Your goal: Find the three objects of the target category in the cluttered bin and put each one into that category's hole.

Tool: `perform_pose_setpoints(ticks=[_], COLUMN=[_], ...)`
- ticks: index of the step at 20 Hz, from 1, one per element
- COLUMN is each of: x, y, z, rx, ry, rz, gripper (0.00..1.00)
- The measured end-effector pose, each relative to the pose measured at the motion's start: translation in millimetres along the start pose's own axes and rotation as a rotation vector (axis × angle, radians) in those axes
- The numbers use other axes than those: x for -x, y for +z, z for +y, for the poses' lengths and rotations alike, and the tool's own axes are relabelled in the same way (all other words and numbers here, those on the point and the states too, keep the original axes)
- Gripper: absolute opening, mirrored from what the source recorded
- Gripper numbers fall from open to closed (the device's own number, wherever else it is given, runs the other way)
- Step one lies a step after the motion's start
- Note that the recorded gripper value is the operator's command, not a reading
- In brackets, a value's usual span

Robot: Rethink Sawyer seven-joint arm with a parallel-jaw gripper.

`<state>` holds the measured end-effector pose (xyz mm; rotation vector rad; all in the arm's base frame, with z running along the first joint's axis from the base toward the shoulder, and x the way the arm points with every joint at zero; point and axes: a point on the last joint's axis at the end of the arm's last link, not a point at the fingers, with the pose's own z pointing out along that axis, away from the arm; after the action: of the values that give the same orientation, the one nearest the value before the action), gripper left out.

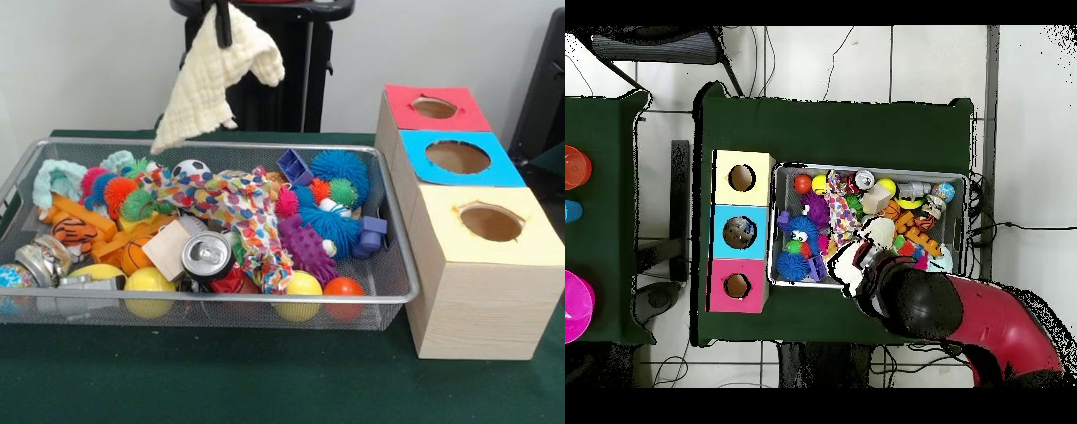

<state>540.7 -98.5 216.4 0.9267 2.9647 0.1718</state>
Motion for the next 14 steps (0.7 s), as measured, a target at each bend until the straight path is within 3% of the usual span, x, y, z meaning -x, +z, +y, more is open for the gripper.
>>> perform_pose_setpoints(ticks=[6, 14], x=[-6.5, -23.8], y=[-33, -66], z=[20, 58], rx=[0.015, 0.03], ry=[0.021, 0.004], rz=[-0.049, -0.078], gripper=[0.0, 0.0])
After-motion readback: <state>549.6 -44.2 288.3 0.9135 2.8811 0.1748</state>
